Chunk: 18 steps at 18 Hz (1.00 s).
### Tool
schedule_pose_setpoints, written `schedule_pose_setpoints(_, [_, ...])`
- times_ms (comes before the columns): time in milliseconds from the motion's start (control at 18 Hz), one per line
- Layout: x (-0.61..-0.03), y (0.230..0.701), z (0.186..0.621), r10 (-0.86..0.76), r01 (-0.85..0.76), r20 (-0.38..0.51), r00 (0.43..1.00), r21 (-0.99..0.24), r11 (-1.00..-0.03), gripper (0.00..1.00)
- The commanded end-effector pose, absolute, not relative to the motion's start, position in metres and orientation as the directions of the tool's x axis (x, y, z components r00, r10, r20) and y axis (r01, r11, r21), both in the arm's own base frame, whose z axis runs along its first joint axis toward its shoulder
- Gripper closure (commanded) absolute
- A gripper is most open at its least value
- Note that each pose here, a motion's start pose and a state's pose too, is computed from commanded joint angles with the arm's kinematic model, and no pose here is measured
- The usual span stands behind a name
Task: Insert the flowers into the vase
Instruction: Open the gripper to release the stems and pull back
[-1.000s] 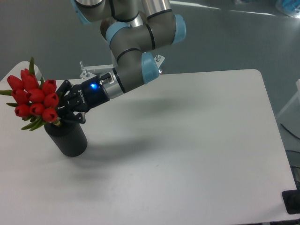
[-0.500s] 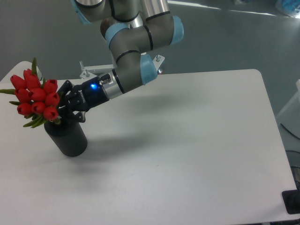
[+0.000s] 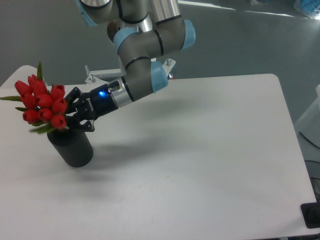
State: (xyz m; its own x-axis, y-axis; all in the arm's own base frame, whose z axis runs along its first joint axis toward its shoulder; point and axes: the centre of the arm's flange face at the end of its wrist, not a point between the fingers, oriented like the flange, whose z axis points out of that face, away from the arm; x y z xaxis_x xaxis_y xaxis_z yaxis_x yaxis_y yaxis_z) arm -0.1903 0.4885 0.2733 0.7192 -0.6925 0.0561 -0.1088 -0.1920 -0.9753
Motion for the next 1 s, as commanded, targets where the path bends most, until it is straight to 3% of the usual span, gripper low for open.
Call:
schedule_pose_setpoints(278, [-0.197, 0.488, 0.268, -0.685, -0.106, 0.058, 0.726, -0.975, -0.194, 0.20])
schedule_pose_setpoints(1000, [-0.231, 0.470, 0.268, -0.628, -0.085, 0.064, 0.776, -0.975, -0.204, 0.17])
